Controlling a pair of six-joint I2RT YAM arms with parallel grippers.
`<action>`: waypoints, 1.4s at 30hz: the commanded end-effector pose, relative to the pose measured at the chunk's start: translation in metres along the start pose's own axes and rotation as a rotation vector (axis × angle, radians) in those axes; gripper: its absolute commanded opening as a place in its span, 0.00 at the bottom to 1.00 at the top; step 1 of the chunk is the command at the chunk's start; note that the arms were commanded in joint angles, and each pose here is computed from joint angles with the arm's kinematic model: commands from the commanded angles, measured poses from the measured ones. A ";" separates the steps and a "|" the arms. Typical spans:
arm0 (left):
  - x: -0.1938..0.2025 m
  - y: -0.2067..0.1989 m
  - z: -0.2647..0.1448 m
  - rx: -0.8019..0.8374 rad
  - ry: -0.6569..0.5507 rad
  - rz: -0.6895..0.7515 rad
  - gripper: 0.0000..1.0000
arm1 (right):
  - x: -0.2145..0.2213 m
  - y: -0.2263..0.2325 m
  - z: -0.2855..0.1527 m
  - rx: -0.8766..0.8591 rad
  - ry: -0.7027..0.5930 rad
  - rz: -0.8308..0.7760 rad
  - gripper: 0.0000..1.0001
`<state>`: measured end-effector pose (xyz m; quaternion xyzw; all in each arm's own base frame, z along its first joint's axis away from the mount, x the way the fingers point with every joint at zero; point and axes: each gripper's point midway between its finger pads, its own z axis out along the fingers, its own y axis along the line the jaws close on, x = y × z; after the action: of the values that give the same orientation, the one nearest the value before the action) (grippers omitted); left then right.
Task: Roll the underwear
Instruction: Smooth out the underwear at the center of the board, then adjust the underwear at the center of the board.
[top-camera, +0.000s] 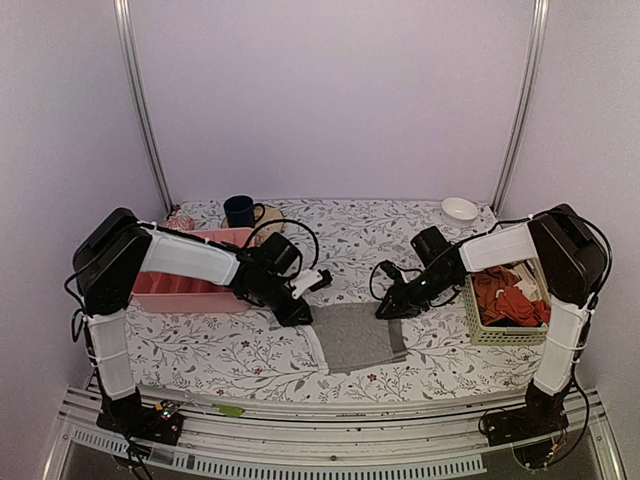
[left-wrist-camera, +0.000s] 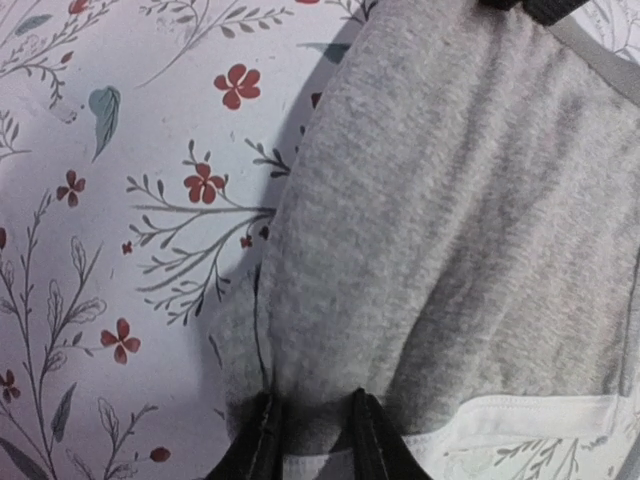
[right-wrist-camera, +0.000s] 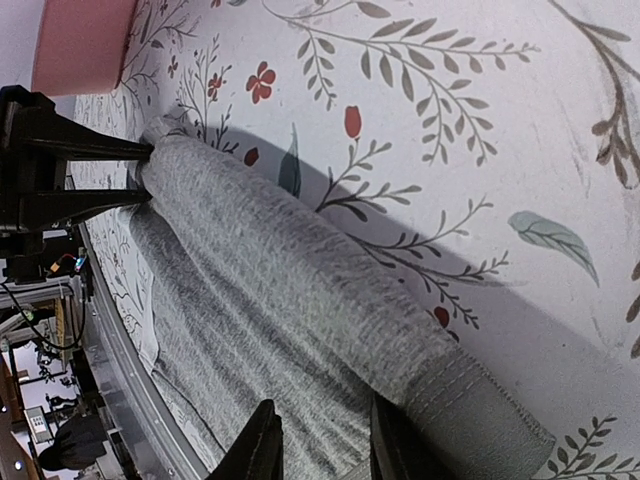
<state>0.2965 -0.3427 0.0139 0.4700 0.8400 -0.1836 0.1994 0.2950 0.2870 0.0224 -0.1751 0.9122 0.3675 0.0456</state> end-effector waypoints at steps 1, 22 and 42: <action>0.012 -0.001 -0.020 -0.016 0.018 0.000 0.29 | 0.002 -0.006 -0.007 0.043 -0.008 -0.015 0.33; -0.019 -0.014 -0.063 0.138 -0.190 -0.149 0.36 | 0.027 0.067 -0.012 -0.068 0.031 -0.112 0.35; 0.023 -0.013 0.005 0.009 0.029 -0.156 0.30 | 0.103 0.006 0.023 0.033 0.154 0.055 0.22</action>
<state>0.2641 -0.3604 0.0160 0.4193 0.8545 -0.2492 0.1784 0.1921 0.2835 0.0151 -0.1844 0.9077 0.3759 -0.0281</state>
